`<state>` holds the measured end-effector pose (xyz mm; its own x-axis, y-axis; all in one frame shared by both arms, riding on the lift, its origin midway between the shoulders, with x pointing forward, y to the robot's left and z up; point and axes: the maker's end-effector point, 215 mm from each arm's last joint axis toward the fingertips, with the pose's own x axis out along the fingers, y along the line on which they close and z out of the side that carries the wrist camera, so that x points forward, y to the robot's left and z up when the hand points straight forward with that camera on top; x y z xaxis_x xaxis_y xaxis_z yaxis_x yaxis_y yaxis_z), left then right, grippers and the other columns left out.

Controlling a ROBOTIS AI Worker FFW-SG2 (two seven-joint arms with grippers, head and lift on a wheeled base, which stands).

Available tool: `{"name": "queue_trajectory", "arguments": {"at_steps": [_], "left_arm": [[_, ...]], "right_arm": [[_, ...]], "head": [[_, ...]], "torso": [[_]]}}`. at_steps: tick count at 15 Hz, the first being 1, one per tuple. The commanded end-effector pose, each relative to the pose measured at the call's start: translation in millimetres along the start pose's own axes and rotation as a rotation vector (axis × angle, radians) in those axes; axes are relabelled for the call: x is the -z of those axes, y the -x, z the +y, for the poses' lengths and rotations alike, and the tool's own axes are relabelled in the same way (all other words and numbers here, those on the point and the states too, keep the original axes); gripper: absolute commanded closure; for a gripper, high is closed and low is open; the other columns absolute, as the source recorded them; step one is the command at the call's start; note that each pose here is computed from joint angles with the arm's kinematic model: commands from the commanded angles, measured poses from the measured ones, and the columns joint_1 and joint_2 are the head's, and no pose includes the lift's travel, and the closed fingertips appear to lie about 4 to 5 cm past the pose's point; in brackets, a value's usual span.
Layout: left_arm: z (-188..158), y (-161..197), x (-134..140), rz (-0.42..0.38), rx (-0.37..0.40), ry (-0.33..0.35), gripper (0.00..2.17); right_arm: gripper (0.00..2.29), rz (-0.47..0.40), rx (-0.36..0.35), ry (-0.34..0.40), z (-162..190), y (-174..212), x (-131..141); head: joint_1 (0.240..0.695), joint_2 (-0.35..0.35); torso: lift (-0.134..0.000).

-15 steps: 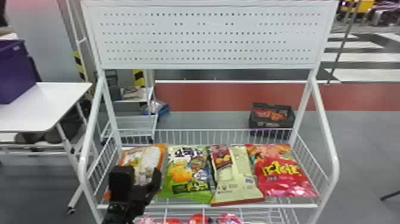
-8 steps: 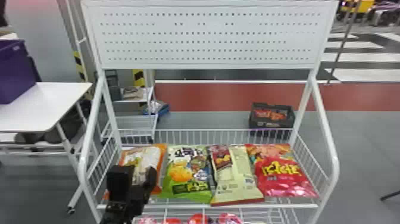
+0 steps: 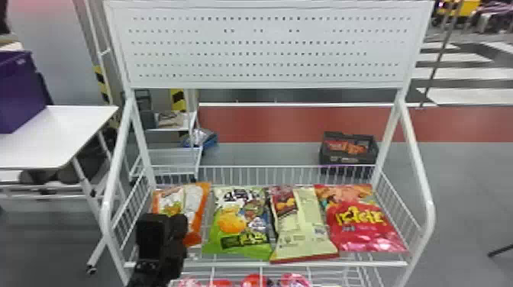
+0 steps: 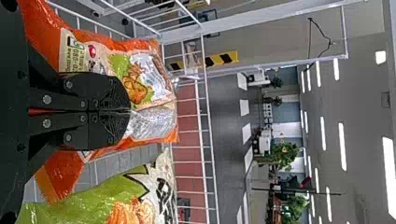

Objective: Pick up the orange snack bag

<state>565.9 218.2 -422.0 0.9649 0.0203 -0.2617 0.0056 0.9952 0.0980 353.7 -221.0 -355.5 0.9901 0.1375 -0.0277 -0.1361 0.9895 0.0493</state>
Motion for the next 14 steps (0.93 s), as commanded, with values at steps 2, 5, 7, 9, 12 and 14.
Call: {"name": "queue_trajectory", "arguments": {"at_steps": [2, 5, 7, 9, 12, 14], "left_arm": [[0, 2, -1, -0.004, -0.001, -0.002, 1.38], [0, 6, -6, -0.010, -0.003, 0.004, 1.38], [-2, 13, -16, -0.029, 0.003, 0.015, 1.38], [-7, 25, -26, -0.049, 0.015, 0.033, 1.38], [4, 51, -26, -0.060, 0.005, 0.060, 1.38], [12, 70, -23, -0.068, 0.004, 0.062, 1.38]], "right_arm": [[0.14, 0.000, 0.001, -0.001, 0, 0, 0], [0.14, 0.006, 0.002, 0.000, -1, -1, 3], [0.14, 0.004, 0.003, 0.000, -2, -2, 3], [0.14, 0.005, 0.002, -0.001, -1, -2, 4], [0.14, 0.004, 0.001, -0.002, -1, -3, 3], [0.14, 0.004, 0.001, -0.002, -1, -3, 3]], "head": [[0.499, 0.000], [0.499, 0.000], [0.499, 0.000], [0.499, 0.000], [0.499, 0.000], [0.499, 0.000]], "torso": [[0.000], [0.000], [0.000], [0.000], [0.000], [0.000]]}}
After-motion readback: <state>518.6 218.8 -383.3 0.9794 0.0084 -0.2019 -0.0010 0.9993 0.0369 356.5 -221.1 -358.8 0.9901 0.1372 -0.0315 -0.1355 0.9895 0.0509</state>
